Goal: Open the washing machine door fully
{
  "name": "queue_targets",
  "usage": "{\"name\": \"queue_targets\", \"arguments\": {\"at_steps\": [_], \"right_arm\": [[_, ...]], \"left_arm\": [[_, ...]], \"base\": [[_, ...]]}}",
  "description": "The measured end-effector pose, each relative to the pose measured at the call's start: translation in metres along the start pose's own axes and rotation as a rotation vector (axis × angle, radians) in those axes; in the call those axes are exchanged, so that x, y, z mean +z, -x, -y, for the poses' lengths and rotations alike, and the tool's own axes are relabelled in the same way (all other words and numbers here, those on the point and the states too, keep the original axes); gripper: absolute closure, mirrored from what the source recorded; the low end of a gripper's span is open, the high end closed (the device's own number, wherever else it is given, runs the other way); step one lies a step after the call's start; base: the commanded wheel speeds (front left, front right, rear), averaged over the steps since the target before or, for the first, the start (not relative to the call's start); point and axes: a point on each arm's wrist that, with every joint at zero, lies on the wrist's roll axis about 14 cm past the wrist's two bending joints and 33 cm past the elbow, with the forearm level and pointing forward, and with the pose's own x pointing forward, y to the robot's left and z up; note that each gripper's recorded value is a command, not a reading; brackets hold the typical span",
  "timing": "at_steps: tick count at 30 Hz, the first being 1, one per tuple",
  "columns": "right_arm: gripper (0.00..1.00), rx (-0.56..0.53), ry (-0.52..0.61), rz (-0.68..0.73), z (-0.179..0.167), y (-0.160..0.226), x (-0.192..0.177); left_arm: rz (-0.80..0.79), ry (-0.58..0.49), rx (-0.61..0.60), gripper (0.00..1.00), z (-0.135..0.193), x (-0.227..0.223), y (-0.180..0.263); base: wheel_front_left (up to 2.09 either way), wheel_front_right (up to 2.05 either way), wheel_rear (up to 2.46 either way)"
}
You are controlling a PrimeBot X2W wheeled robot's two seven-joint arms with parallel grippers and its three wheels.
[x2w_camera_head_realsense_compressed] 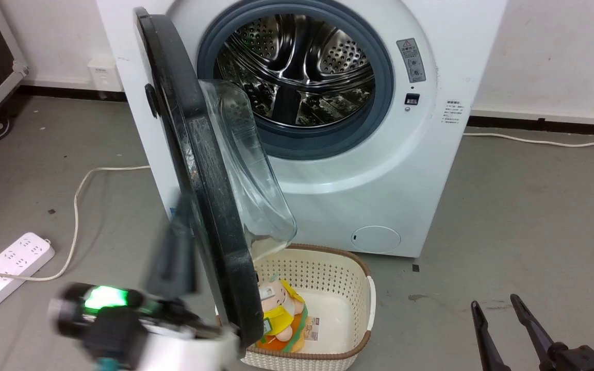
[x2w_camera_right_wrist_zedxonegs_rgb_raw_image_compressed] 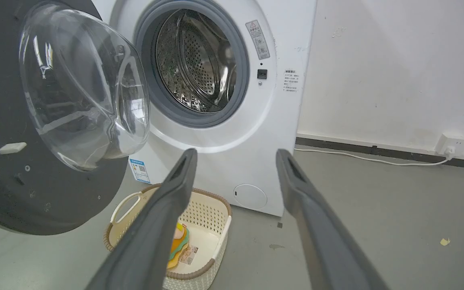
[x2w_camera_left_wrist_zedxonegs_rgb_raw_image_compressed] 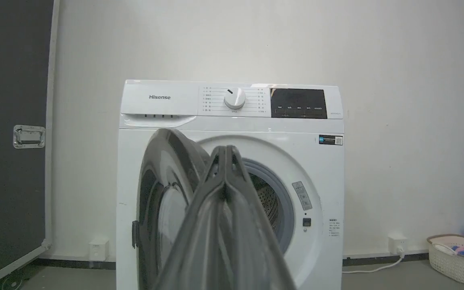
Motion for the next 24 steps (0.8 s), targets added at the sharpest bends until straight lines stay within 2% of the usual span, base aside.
{"name": "queue_targets", "arguments": {"at_steps": [4, 5, 12, 14, 24], "right_arm": [[0.0, -0.003, -0.008, -0.003, 0.0, 0.001, -0.001], [0.0, -0.003, -0.009, -0.008, 0.0, 0.001, -0.003], [0.0, -0.009, -0.015, -0.023, 0.002, 0.002, -0.007], [0.0, -0.012, -0.021, -0.03, 0.002, 0.001, -0.01], [0.0, 0.003, -0.035, -0.042, -0.002, -0.003, -0.014]], "left_arm": [[-0.105, 0.033, -0.109, 1.0, 0.037, -0.03, 0.014], [-0.18, 0.045, -0.151, 1.0, 0.051, -0.051, 0.026], [-0.398, 0.088, -0.221, 1.0, 0.076, -0.105, 0.058], [-0.481, 0.092, -0.219, 1.0, 0.075, -0.125, 0.07], [-0.572, 0.066, -0.131, 1.0, 0.047, -0.153, 0.081]], "base": [[0.0, 0.0, 0.0], [0.0, 0.0, 0.0], [0.0, 0.0, 0.0], [0.0, 0.0, 0.0], [0.0, 0.0, 0.0]]}}
